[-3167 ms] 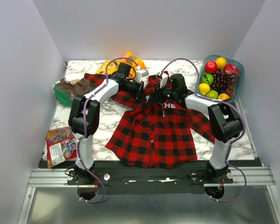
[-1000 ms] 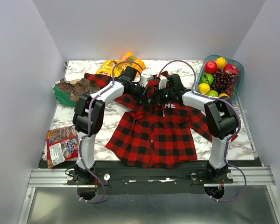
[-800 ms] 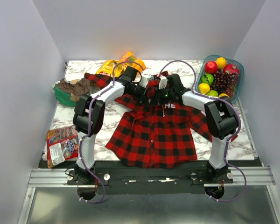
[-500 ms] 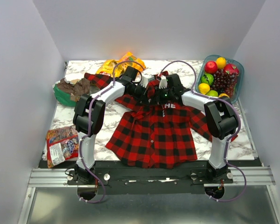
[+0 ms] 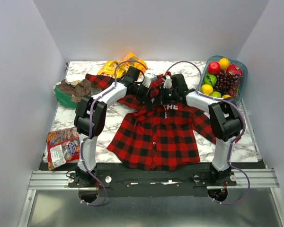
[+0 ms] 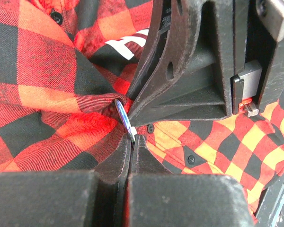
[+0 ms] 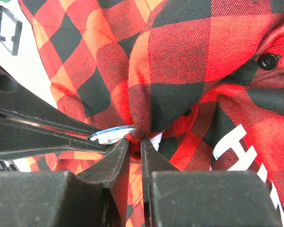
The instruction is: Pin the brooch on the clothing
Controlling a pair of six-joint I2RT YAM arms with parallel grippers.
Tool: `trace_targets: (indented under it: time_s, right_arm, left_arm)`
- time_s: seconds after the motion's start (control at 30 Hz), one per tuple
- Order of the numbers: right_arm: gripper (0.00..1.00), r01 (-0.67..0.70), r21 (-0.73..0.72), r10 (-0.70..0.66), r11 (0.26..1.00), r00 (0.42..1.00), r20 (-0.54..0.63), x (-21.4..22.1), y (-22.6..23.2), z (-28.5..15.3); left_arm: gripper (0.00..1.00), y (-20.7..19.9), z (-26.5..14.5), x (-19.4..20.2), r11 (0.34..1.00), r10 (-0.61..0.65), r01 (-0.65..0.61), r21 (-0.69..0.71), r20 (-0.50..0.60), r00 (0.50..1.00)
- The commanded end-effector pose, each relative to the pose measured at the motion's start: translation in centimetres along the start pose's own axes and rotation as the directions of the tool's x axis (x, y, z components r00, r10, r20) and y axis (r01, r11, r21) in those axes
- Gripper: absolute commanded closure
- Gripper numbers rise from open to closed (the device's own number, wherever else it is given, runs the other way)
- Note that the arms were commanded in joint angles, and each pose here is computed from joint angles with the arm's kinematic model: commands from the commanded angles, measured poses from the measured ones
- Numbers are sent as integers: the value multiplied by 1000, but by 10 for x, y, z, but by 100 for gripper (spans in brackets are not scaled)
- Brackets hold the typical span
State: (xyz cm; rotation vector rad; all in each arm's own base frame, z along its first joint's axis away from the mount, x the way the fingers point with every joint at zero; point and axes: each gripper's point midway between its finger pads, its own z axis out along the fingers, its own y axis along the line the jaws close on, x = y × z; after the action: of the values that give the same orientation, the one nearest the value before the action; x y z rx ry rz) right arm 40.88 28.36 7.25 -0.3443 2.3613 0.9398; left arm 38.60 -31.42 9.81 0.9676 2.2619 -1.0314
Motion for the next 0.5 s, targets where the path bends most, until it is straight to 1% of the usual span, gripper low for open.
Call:
trace_targets:
  time_s: [0.0, 0.17, 0.3, 0.33, 0.47]
  right_arm:
    - [79, 60, 42, -68, 997, 970, 235, -66, -2, -11]
    - [79, 47, 49, -57, 998, 970, 237, -64, -7, -15]
    - [79, 40, 46, -50, 998, 969, 241, -64, -8, -17]
    - [79, 41, 45, -51, 998, 969, 241, -65, -7, -18]
    - [80, 39, 46, -49, 998, 969, 244, -65, -7, -21]
  left_arm:
    - [100, -85, 4, 6, 951, -38, 56, 304, -62, 997]
    - [100, -72, -2, 2, 959, -53, 62, 276, -41, 998]
    - [100, -70, -3, 1, 960, -54, 61, 274, -35, 998]
    - [100, -70, -3, 1, 959, -78, 87, 270, -43, 996]
    - [100, -64, -5, 0, 962, -94, 101, 253, -40, 995]
